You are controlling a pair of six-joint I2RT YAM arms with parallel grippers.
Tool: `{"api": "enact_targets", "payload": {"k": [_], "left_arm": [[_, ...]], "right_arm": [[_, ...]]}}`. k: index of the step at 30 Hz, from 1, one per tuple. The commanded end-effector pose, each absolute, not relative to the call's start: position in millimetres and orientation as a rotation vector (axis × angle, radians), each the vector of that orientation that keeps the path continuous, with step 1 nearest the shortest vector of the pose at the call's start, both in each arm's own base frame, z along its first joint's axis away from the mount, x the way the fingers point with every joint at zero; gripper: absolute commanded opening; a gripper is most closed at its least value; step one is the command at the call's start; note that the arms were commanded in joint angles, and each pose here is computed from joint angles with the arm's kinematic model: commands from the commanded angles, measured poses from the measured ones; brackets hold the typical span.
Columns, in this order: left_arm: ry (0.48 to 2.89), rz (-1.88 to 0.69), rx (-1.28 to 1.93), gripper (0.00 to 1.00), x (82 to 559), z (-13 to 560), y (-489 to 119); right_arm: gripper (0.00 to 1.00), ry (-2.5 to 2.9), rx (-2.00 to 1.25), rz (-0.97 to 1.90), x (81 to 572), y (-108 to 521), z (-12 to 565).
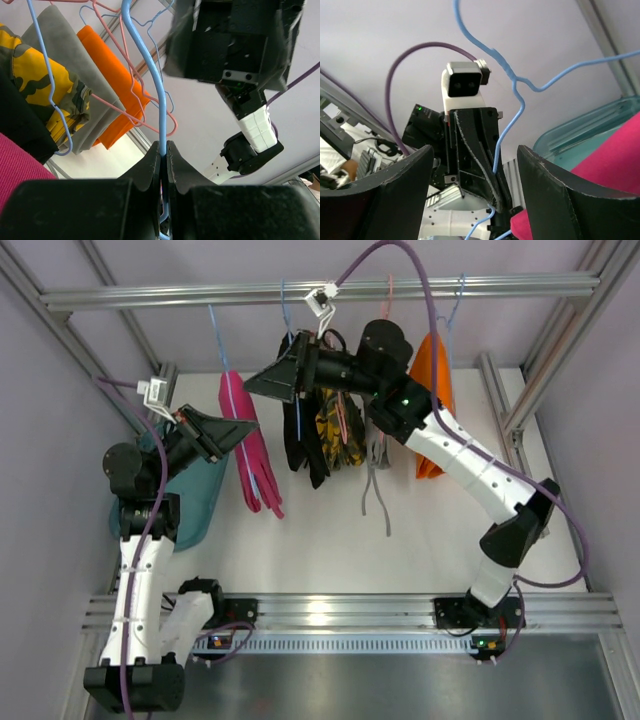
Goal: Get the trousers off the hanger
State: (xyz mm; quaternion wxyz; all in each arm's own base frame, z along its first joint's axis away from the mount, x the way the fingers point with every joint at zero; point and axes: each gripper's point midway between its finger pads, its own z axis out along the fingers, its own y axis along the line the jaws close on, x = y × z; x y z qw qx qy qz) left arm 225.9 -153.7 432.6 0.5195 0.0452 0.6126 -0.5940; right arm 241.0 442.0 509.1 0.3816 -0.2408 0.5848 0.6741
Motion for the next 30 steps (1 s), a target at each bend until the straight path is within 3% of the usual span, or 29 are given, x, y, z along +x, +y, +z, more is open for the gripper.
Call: {"api": "enact_targets", "payload": {"k": [1,12,17,18,19,21,22,26,27,30], "left_arm": [[1.256,-1.303,0.288,0.00,198,474,-153],[1.289,-1.302,0.353,0.00,191,456,-157],[1.309,-1.275,0.357,0.00,193,446,-157],[1.307,-1.272,0.360,0.00,193,447,-156],[1.307,-1.270,0.361,0.00,193,447,-156],[1.312,-1.251,0.362,0.00,195,446,-156],[1.324,-1.231,0.361,0.02,198,443,-155],[1.378,-1.121,0.348,0.35,206,434,-148],[1.370,-1.074,0.335,0.56,208,435,-144],[1.368,-0.919,0.274,0.66,213,428,-129]], "right_arm": [[0.68,1.455,-0.624,1.813,221,463,514],[0.66,1.437,-0.644,1.941,202,498,503],[0.43,1.461,-0.635,1.962,197,507,498],[0.36,1.462,-0.633,1.964,196,508,499],[0.21,1.458,-0.633,1.965,195,507,500],[0.00,1.461,-0.622,1.962,196,507,502],[0.00,1.468,-0.608,1.964,198,506,504],[0.00,1.487,-0.551,1.974,204,500,511],[0.00,1.490,-0.536,1.976,206,499,513],[0.00,1.487,-0.491,1.998,211,491,524]]}}
